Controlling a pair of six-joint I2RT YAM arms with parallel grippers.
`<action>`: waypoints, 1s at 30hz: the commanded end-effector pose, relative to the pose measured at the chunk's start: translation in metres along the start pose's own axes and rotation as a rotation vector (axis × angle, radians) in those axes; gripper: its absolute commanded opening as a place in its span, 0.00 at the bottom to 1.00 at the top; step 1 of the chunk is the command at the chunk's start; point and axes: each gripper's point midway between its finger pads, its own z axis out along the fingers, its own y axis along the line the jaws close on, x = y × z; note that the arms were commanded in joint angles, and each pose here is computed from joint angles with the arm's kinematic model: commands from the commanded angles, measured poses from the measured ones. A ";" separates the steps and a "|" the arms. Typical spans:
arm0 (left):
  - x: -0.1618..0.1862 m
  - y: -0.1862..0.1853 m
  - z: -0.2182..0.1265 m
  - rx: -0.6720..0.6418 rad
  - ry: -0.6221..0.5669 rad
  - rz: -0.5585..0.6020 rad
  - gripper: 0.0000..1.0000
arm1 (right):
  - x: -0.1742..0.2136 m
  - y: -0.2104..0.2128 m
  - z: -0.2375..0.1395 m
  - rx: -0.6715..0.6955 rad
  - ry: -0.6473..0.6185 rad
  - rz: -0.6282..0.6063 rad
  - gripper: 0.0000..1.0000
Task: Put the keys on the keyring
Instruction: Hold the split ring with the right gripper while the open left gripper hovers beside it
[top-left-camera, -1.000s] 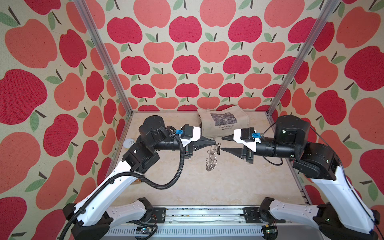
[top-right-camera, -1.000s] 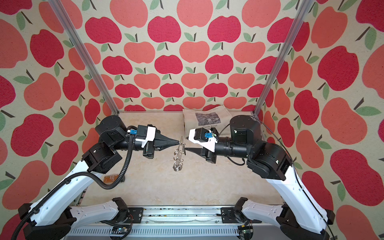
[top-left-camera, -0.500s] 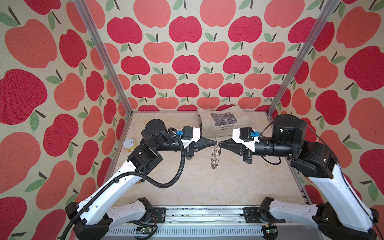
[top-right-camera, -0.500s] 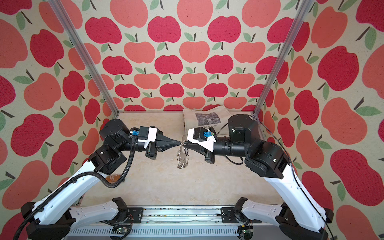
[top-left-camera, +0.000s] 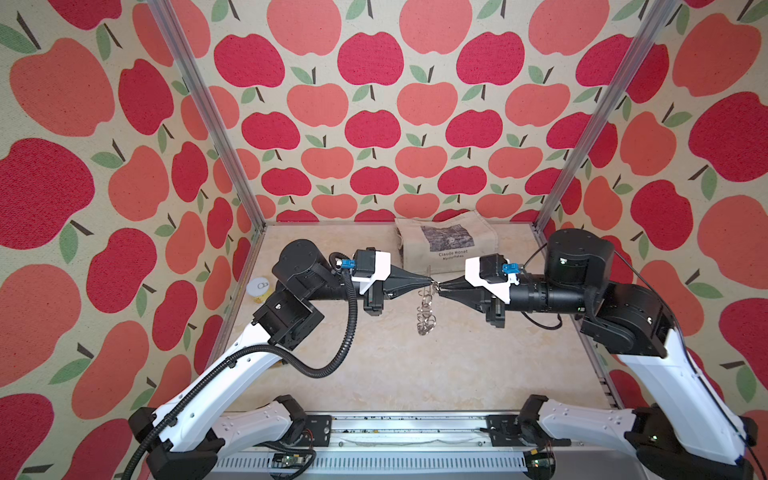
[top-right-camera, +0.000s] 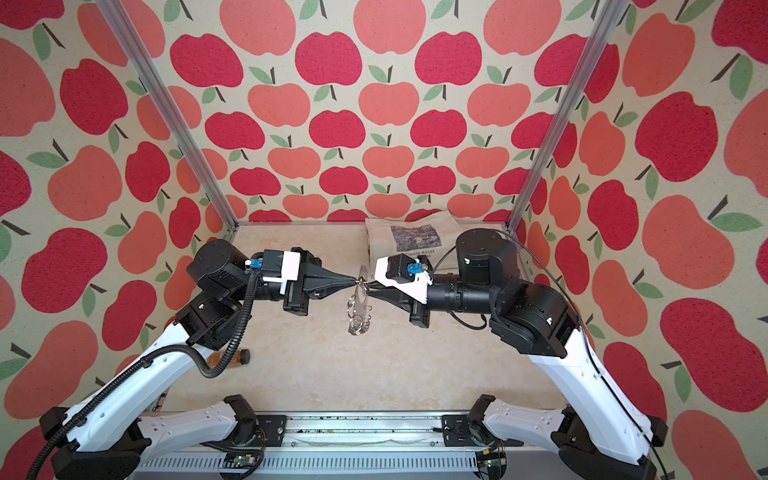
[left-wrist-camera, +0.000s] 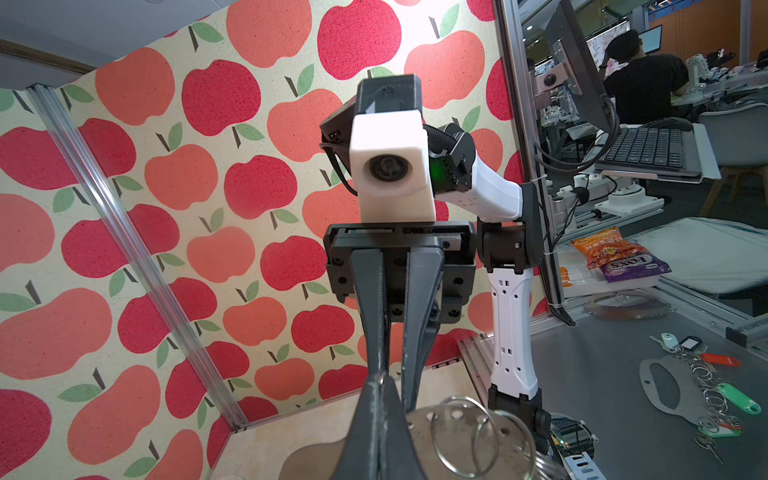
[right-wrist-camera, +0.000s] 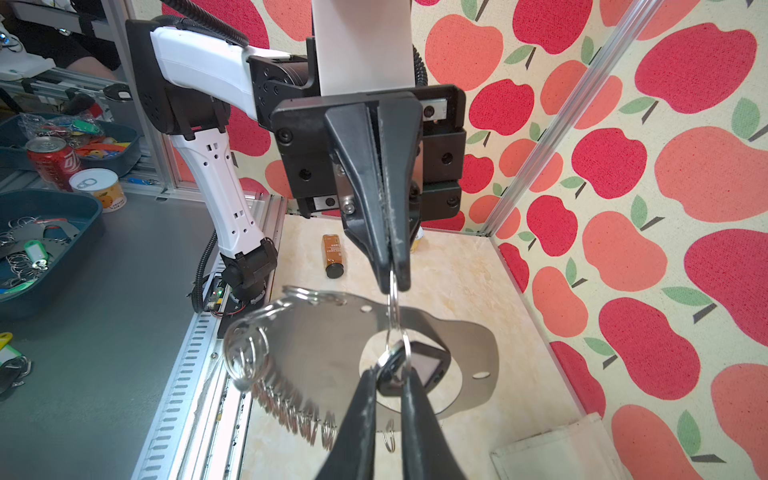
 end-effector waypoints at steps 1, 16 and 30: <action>-0.017 -0.002 -0.003 0.012 -0.045 0.040 0.00 | -0.009 0.003 -0.007 -0.006 -0.032 -0.013 0.16; -0.016 -0.004 -0.003 0.028 -0.029 0.031 0.00 | -0.016 0.001 -0.010 -0.003 -0.056 -0.013 0.24; -0.012 -0.005 -0.003 0.032 -0.021 0.023 0.00 | -0.022 -0.001 -0.010 -0.013 -0.086 -0.004 0.21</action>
